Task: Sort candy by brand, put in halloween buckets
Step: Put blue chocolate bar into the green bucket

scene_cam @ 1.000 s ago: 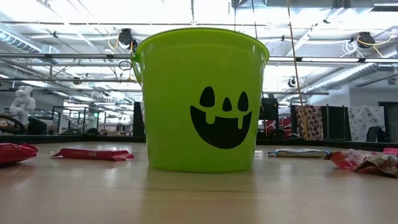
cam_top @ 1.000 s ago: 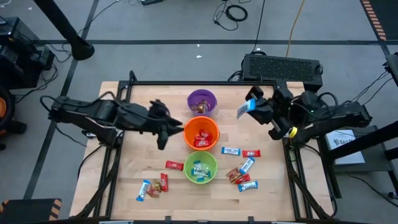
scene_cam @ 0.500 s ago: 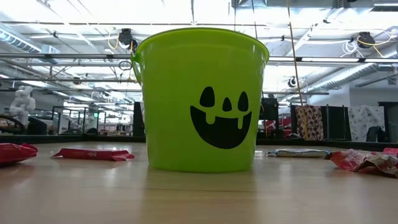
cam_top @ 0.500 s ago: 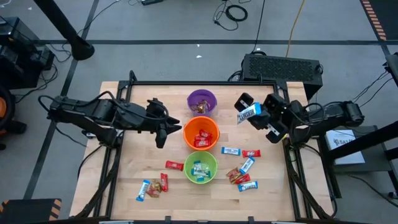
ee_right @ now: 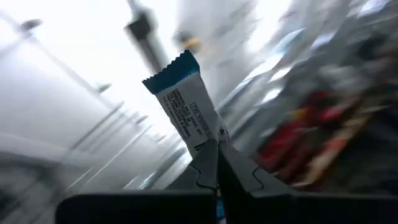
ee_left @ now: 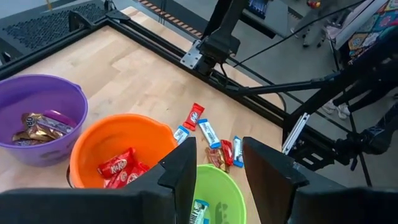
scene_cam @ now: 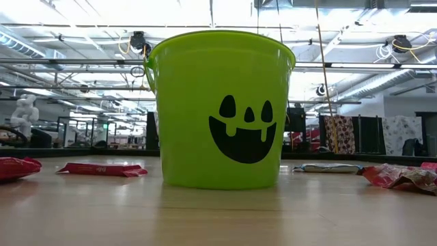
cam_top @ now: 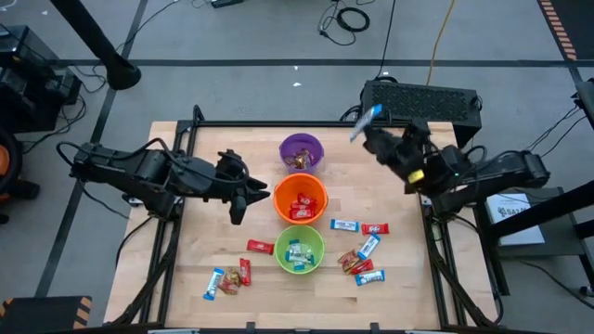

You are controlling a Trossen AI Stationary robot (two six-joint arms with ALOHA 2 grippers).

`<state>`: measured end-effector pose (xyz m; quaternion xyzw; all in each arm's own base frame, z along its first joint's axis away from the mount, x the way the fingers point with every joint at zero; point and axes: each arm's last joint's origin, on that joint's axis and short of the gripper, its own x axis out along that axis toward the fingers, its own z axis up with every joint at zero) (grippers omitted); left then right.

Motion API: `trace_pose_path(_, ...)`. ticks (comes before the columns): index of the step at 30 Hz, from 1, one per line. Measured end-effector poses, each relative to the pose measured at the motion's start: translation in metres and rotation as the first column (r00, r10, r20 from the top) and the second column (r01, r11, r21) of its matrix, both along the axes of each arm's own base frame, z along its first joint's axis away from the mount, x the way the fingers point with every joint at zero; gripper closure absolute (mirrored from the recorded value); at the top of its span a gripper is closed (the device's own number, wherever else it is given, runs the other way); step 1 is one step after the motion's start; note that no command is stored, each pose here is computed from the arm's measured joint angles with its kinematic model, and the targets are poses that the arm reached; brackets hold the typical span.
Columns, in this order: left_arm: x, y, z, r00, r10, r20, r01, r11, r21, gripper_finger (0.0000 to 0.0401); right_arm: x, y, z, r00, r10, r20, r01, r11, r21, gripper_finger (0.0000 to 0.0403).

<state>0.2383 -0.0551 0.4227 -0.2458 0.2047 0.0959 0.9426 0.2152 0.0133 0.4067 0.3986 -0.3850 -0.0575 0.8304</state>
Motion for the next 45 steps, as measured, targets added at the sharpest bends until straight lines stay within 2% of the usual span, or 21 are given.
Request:
trace_pose_path(3, 0.000, 0.000, 0.000, 1.000, 0.006, 0.000, -0.006, 1.000, 0.003, 0.0265, -0.003, -0.002, 0.010, 0.990, -0.125, -0.066, 0.135, 0.977, 0.166, 0.0403)
trace_pose_path(5, 0.000, 0.001, 0.000, 1.000, 0.009, 0.001, -0.009, 1.000, 0.008, 0.0265, -0.004, -0.004, 0.014, 0.977, -0.182, -0.109, 0.203, 0.950, 0.237, 0.0403)
trace_pose_path(9, 0.000, 0.001, -0.001, 1.000, 0.012, -0.008, -0.012, 1.000, 0.016, 0.0265, -0.006, -0.005, 0.024, 0.964, -0.226, -0.142, 0.255, 0.936, 0.241, 0.0403)
trace_pose_path(11, -0.001, 0.002, -0.003, 0.999, 0.017, -0.030, -0.017, 1.000, 0.024, 0.0265, -0.006, -0.004, 0.025, 0.956, -0.241, -0.167, 0.270, 0.945, 0.185, 0.0403)
trace_pose_path(12, -0.002, 0.002, -0.004, 0.999, 0.019, -0.044, -0.018, 0.999, 0.027, 0.0265, -0.005, -0.004, 0.026, 0.953, -0.240, -0.185, 0.265, 0.956, 0.126, 0.0403)
trace_pose_path(14, -0.003, 0.002, -0.006, 0.998, 0.021, -0.065, -0.020, 0.999, 0.031, 0.0265, -0.003, 0.000, 0.027, 0.952, -0.217, -0.214, 0.212, 0.976, -0.046, 0.0403)
trace_pose_path(16, -0.003, 0.002, -0.007, 0.997, 0.022, -0.075, -0.019, 0.999, 0.033, 0.0265, -0.001, 0.004, 0.027, 0.956, -0.172, -0.239, 0.113, 0.964, -0.240, 0.0403)
trace_pose_path(18, -0.004, 0.002, -0.007, 0.996, 0.022, -0.082, -0.019, 0.999, 0.035, 0.0265, 0.003, 0.011, 0.022, 0.947, -0.128, -0.295, -0.006, 0.911, -0.413, 0.0403)
trace_pose_path(19, -0.004, 0.002, -0.008, 0.996, 0.022, -0.086, -0.019, 0.999, 0.036, 0.0265, 0.006, 0.015, 0.018, 0.934, -0.112, -0.339, -0.075, 0.867, -0.492, 0.0403)
trace_pose_path(21, -0.005, 0.003, -0.009, 0.995, 0.022, -0.097, -0.019, 0.999, 0.040, 0.0265, 0.011, 0.022, 0.006, 0.892, -0.090, -0.442, -0.216, 0.775, -0.593, 0.0403)
trace_pose_path(22, -0.005, 0.003, -0.009, 0.994, 0.023, -0.103, -0.018, 0.999, 0.041, 0.0265, 0.013, 0.026, 0.000, 0.860, -0.085, -0.502, -0.281, 0.743, -0.608, 0.0403)
trace_pose_path(24, -0.005, 0.003, -0.010, 0.994, 0.023, -0.111, -0.018, 0.999, 0.043, 0.0265, 0.015, 0.032, -0.014, 0.783, -0.074, -0.618, -0.389, 0.717, -0.579, 0.0403)
trace_pose_path(26, -0.006, 0.003, -0.010, 0.993, 0.023, -0.119, -0.018, 0.999, 0.046, 0.0265, 0.017, 0.035, -0.029, 0.688, -0.054, -0.724, -0.478, 0.717, -0.507, 0.0403)
trace_pose_path(28, -0.006, 0.003, -0.011, 0.992, 0.024, -0.123, -0.018, 0.999, 0.047, 0.0265, 0.019, 0.039, -0.044, 0.587, -0.057, -0.808, -0.556, 0.697, -0.453, 0.0403)
trace_pose_path(29, -0.006, 0.003, -0.011, 0.992, 0.026, -0.124, -0.020, 0.999, 0.049, 0.0265, 0.020, 0.042, -0.051, 0.536, -0.073, -0.841, -0.594, 0.675, -0.437, 0.0403)
trace_pose_path(31, -0.006, 0.003, -0.011, 0.992, 0.031, -0.126, -0.024, 0.998, 0.053, 0.0265, 0.023, 0.050, -0.063, 0.474, -0.133, -0.870, -0.659, 0.602, -0.451, 0.0403)
trace_pose_path(34, -0.006, 0.003, -0.011, 0.991, 0.032, -0.127, -0.025, 0.998, 0.056, 0.0265, 0.031, 0.060, -0.076, 0.459, -0.278, -0.844, -0.721, 0.439, -0.536, 0.0403)
trace_pose_path(36, -0.006, 0.003, -0.011, 0.991, 0.033, -0.128, -0.026, 0.998, 0.056, 0.0265, 0.037, 0.065, -0.080, 0.479, -0.357, -0.802, -0.714, 0.373, -0.593, 0.0403)
trace_pose_path(38, -0.007, 0.003, -0.012, 0.990, 0.033, -0.135, -0.026, 0.998, 0.058, 0.0265, 0.043, 0.069, -0.083, 0.497, -0.385, -0.778, -0.707, 0.341, -0.620, 0.0403)
trace_pose_path(41, -0.008, 0.004, -0.013, 0.988, 0.034, -0.152, -0.025, 0.998, 0.063, 0.0265, 0.051, 0.073, -0.088, 0.517, -0.364, -0.775, -0.723, 0.299, -0.623, 0.0403)
trace_pose_path(45, -0.009, 0.004, -0.014, 0.985, 0.042, -0.165, -0.030, 0.997, 0.073, 0.0265, 0.059, 0.083, -0.094, 0.523, -0.363, -0.771, -0.751, 0.231, -0.618, 0.0403)
